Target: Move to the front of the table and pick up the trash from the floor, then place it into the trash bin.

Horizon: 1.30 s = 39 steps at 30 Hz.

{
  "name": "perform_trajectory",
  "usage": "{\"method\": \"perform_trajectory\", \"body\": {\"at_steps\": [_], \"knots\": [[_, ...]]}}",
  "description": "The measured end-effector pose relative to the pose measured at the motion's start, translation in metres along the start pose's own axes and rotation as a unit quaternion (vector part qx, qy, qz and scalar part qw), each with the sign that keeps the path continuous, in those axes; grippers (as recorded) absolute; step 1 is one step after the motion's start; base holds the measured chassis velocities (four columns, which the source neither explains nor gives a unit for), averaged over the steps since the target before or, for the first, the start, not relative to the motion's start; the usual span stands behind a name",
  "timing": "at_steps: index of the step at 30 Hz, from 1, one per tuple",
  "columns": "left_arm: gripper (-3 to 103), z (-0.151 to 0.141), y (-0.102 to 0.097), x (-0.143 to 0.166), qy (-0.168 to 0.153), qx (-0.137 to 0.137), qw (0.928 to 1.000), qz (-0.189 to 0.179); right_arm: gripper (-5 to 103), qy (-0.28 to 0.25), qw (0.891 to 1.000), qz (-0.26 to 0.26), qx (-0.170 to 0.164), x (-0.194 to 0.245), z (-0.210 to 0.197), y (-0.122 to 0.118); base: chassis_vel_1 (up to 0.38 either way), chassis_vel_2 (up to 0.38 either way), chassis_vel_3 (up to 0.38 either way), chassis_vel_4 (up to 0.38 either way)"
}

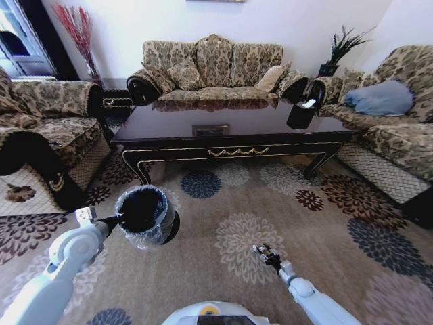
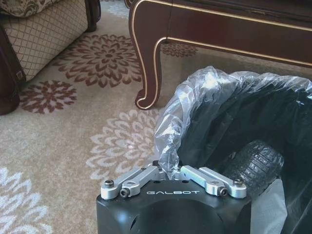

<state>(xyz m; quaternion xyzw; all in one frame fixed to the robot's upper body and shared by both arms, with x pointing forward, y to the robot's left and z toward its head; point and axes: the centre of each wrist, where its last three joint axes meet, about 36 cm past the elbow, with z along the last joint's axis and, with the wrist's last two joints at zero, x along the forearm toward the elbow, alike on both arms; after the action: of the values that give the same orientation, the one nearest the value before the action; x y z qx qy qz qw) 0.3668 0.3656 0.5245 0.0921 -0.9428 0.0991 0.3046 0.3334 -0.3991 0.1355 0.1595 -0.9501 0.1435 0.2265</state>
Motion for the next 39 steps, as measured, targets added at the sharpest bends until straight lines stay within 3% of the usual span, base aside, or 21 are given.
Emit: {"method": "perform_trajectory", "body": {"at_steps": [4,19,22,23,24,26,28,31,33,35,39], "knots": [[2,0.0,0.0,0.001,-0.001,-0.001,1.0,-0.001,51,-0.004,1.0,-0.003,0.0,0.001,-0.001,0.001,0.0,0.0,0.0,0.0],[2,0.002,-0.001,0.004,-0.001,-0.002,1.0,0.001,54,-0.01,1.0,-0.025,0.003,0.013,0.008,0.009,0.0,0.0,0.0,0.0],[2,0.002,-0.001,0.005,-0.002,-0.002,1.0,0.001,50,-0.011,1.0,-0.027,0.005,0.014,0.008,0.008,0.0,0.0,0.0,0.0],[2,0.002,-0.001,0.006,-0.003,-0.003,1.0,0.0,40,-0.011,1.0,-0.028,0.007,0.015,0.009,0.008,0.0,0.0,0.0,0.0],[2,0.002,-0.001,0.006,-0.003,-0.003,1.0,0.0,40,-0.011,1.0,-0.028,0.007,0.015,0.009,0.008,0.0,0.0,0.0,0.0],[2,0.002,-0.001,0.007,-0.003,-0.003,1.0,0.001,30,-0.011,0.999,-0.028,0.01,0.016,0.01,0.007,0.0,0.0,0.0,0.0],[2,0.002,-0.001,0.007,-0.003,-0.004,1.0,0.001,30,-0.011,0.999,-0.028,0.011,0.017,0.01,0.006,0.0,0.0,0.0,0.0],[2,0.002,-0.002,0.008,-0.004,-0.004,1.0,0.001,14,-0.012,0.999,-0.028,0.013,0.019,0.01,0.006,0.0,0.0,0.0,0.0],[2,0.002,-0.002,0.008,-0.004,-0.004,1.0,0.001,14,-0.012,0.999,-0.027,0.013,0.019,0.01,0.006,0.0,0.0,0.0,0.0],[2,0.001,-0.002,0.008,-0.004,-0.004,1.0,0.001,7,-0.011,0.999,-0.026,0.015,0.021,0.011,0.005,0.0,0.0,0.0,0.0],[2,0.002,-0.002,0.008,-0.004,-0.004,1.0,0.001,17,-0.011,0.999,-0.026,0.017,0.023,0.012,0.004,0.0,0.0,0.0,0.0]]}}
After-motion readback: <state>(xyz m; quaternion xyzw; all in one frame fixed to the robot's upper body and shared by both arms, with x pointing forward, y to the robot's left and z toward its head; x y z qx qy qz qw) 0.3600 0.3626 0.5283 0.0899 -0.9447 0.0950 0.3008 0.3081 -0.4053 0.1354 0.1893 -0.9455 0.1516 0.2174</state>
